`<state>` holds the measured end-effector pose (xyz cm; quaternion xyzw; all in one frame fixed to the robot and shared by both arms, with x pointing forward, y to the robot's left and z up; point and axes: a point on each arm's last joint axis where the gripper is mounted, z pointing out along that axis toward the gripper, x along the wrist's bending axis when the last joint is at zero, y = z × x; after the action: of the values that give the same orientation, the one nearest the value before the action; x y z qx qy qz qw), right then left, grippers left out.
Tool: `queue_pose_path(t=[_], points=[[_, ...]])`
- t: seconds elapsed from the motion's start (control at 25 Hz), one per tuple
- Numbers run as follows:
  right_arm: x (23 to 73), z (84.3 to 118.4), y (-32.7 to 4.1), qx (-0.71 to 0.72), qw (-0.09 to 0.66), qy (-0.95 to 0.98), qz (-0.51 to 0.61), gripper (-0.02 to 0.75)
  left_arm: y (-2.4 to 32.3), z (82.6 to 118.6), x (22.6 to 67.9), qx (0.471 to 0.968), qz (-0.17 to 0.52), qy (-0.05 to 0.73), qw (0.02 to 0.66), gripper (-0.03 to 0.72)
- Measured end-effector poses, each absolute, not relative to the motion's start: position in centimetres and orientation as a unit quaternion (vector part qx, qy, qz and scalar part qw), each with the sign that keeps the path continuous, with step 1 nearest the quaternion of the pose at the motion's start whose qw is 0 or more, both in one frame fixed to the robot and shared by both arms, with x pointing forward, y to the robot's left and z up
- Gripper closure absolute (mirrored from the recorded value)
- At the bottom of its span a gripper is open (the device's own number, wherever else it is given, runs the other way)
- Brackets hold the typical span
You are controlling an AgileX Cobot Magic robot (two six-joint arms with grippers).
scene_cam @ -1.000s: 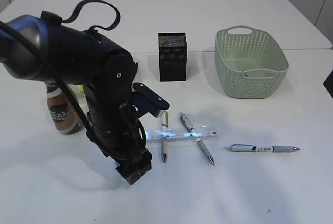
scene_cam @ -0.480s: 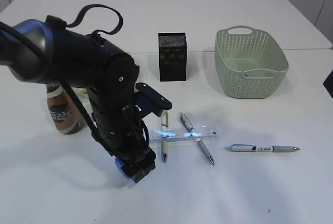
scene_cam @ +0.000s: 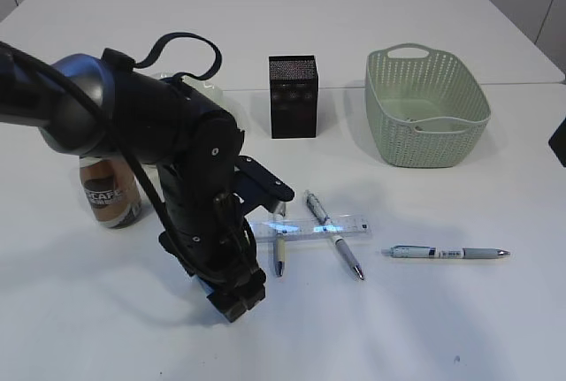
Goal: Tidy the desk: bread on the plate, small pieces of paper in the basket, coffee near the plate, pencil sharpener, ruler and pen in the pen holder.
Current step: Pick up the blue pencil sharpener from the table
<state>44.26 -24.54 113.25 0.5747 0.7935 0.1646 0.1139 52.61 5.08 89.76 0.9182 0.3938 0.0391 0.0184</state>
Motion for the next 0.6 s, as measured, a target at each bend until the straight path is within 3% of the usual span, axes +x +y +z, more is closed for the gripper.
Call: queue_pose_path(t=[0.6], points=[[44.26, 113.25, -24.52, 0.575, 0.113, 0.793, 0.165, 0.344, 4.97, 89.77, 52.71, 0.918, 0.042, 0.393, 0.026, 0.124]])
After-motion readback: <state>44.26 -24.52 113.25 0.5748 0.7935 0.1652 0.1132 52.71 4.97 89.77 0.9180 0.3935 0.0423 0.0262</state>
